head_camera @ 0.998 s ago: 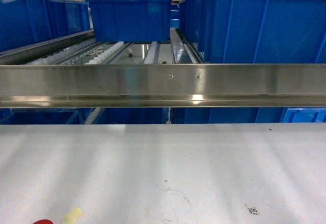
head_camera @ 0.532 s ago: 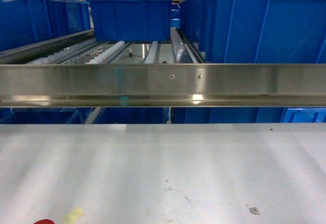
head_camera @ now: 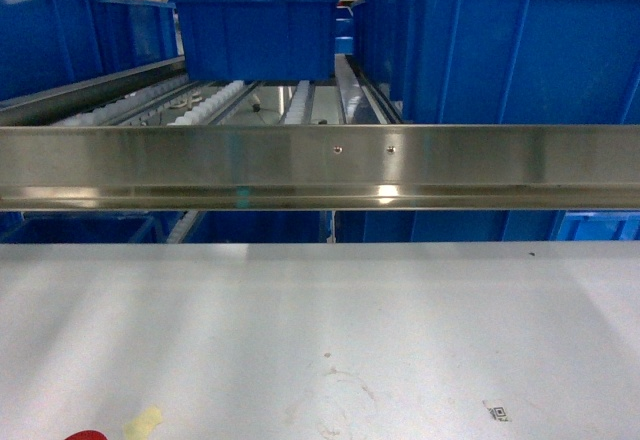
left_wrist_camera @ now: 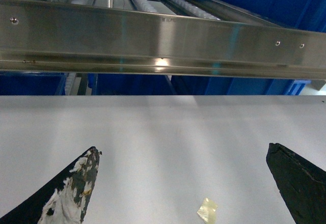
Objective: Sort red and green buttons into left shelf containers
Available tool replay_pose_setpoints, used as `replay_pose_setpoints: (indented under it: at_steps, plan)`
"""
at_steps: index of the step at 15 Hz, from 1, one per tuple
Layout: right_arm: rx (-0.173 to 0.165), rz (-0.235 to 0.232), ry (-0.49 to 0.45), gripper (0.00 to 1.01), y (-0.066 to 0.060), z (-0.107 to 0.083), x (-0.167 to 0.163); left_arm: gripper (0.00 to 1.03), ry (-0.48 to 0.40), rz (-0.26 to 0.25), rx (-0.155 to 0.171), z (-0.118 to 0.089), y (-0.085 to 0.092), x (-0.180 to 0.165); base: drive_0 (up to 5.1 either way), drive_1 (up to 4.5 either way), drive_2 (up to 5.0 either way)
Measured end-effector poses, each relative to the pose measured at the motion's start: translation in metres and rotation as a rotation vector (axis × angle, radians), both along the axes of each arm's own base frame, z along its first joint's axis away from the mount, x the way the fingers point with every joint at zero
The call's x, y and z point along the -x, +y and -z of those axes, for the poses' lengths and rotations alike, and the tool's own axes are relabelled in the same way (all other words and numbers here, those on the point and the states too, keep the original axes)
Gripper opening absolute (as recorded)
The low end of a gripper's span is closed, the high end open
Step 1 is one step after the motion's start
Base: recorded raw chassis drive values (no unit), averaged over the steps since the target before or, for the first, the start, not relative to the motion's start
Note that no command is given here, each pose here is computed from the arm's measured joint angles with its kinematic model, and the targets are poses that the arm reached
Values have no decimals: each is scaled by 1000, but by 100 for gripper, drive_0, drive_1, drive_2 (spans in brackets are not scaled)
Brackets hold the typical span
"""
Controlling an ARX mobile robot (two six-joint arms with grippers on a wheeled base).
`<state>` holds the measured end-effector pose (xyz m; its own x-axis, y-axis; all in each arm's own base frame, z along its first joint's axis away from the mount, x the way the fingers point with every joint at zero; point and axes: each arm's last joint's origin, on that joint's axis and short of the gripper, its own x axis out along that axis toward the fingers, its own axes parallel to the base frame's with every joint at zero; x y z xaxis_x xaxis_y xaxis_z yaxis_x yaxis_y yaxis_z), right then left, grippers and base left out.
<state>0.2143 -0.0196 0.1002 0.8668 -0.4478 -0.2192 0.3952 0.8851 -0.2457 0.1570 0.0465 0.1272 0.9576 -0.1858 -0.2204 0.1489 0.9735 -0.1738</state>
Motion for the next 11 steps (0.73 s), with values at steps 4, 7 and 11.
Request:
replay_pose_setpoints:
  at_steps: [4,7,11]
  plan:
    - [-1,20,40,98,-2,9,-4,98,0,0,0,0,0,0,0,0,0]
    - [-9,85,148,98,-15,31,-5,98,0,0,0,0,0,0,0,0,0]
    - [-25,113,157,98,-23,36,-6,98,0,0,0,0,0,0,0,0,0]
